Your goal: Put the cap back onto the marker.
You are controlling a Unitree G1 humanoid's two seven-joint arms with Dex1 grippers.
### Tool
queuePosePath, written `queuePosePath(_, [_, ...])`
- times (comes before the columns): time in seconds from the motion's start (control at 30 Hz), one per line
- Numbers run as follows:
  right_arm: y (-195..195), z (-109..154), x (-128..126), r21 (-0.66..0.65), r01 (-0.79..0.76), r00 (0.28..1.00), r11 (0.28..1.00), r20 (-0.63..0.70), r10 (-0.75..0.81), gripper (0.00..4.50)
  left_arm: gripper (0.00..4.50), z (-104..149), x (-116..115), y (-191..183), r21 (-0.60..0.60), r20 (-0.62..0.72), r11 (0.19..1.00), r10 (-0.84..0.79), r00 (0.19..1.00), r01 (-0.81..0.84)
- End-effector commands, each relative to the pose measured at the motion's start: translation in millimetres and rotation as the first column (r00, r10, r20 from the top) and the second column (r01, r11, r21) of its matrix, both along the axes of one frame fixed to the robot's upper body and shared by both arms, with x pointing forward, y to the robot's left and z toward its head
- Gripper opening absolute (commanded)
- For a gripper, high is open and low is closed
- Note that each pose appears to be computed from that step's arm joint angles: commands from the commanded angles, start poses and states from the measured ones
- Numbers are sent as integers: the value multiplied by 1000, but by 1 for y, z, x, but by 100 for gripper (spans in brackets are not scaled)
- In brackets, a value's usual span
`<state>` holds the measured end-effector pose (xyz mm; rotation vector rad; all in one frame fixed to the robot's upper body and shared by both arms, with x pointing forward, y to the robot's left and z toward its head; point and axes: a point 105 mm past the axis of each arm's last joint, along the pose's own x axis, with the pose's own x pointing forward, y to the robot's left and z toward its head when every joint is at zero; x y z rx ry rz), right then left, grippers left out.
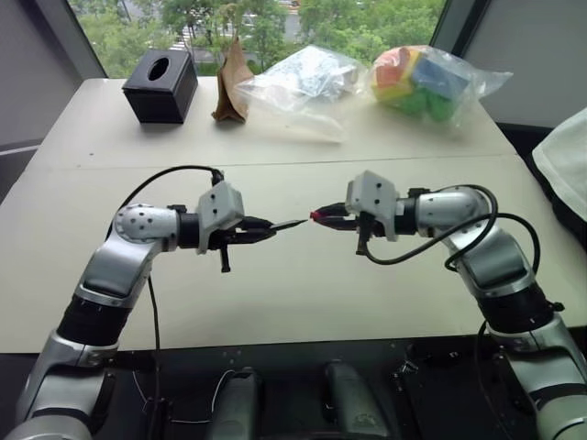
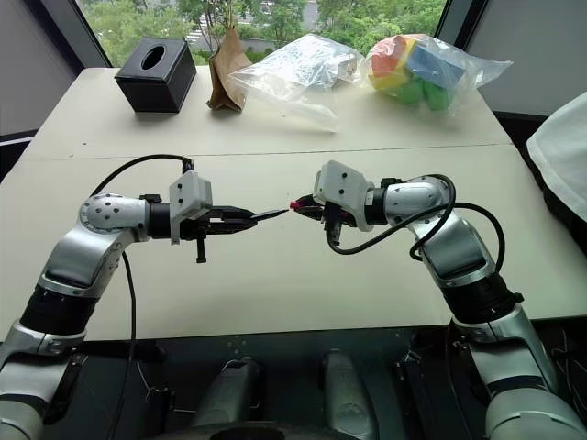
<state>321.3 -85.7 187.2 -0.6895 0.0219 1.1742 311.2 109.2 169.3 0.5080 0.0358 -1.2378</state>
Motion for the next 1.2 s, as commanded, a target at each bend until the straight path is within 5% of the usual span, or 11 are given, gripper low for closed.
queuePosePath(0.03, [0,10,-1,-7,-18,999,1000,45,18,1,0,12,-3,-2,-4,53,1000,-13,999,14])
queuePosePath(1.2, [16,7,-21,-23,-134,991,991,-23,134,1,0,11,-8,-18,15,83,995,-96,992,95])
